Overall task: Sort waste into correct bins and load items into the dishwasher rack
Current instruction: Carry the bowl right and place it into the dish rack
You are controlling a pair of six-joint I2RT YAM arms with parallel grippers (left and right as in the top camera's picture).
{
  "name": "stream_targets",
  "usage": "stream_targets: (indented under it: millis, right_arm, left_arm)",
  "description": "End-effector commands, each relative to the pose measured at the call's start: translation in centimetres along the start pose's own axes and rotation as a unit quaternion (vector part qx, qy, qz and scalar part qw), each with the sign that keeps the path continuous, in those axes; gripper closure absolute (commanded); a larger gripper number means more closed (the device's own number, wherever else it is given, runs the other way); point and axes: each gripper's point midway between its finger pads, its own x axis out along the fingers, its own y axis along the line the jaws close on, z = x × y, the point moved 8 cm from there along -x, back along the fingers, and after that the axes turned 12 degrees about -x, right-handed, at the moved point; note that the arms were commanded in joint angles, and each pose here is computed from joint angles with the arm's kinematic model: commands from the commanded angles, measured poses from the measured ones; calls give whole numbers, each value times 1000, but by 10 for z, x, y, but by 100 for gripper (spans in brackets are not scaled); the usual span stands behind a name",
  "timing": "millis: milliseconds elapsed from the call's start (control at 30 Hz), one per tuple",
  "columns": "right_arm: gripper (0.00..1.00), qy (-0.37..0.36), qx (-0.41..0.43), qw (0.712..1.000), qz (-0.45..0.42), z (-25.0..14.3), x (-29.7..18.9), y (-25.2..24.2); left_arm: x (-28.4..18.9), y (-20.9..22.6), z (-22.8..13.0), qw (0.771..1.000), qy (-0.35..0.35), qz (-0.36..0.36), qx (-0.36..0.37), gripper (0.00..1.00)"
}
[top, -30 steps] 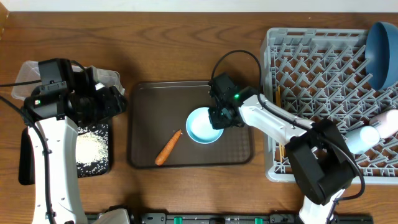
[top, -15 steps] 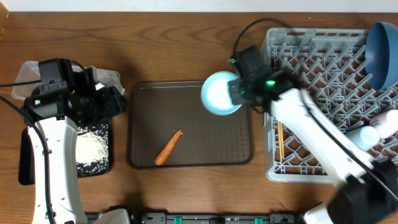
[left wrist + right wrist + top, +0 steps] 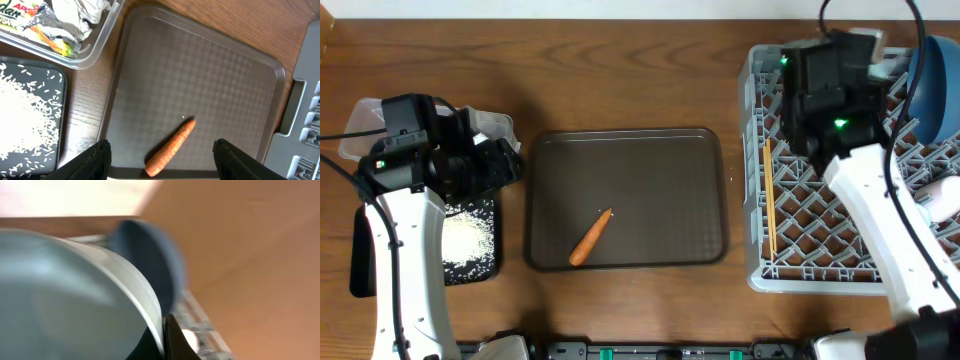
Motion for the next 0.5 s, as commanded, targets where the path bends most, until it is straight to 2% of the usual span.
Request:
stream_targets:
  millis: [0, 300, 467]
  right_arm:
    - [99, 32, -39, 989, -142, -4, 20, -3]
    - [99, 85, -112, 974, -175, -15, 80, 37]
    - [99, 94, -124, 972, -176, -20, 96, 54]
  left_arm:
    - [-2, -1, 2, 1000, -2, -4, -2, 32]
    - [-2, -1, 1, 1000, 0, -3, -2, 32]
    - [-2, -1, 1, 1000, 0, -3, -3, 32]
